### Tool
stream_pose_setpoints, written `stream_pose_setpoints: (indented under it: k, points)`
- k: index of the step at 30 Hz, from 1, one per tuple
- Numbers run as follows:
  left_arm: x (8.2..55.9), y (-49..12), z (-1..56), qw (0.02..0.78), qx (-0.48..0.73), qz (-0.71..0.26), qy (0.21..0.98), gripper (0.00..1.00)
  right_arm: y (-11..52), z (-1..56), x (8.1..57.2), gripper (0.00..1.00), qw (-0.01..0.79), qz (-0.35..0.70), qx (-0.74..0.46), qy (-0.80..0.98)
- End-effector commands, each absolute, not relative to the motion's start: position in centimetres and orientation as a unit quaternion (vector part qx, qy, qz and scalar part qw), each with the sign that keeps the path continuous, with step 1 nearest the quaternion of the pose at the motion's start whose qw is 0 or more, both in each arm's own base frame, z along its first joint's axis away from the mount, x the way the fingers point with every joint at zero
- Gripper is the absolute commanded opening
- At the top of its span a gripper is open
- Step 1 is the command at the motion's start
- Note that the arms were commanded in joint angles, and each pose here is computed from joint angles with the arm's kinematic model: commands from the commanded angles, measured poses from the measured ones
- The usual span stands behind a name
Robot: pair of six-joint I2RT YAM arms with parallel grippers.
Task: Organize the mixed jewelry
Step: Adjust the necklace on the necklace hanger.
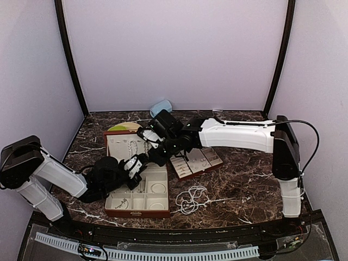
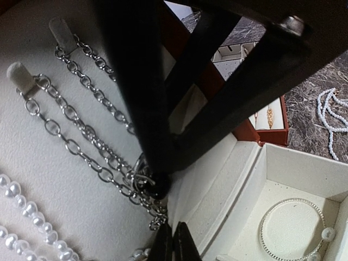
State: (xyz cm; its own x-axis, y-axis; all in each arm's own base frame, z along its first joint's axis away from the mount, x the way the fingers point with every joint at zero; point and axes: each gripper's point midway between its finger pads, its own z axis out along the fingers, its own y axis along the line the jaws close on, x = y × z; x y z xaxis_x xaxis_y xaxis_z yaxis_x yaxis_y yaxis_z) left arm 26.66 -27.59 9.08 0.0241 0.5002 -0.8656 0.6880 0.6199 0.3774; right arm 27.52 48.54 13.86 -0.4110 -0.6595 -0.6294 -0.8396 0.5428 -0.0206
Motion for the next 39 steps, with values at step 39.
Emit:
stream_pose_setpoints:
  k: [39]
  points:
    - [25.1,-30.3,11.9,0.603,0.429,-0.155,0.654,0.0,49.5,10.5,28.1,0.13,0.302,0.157,-0.42,0.841]
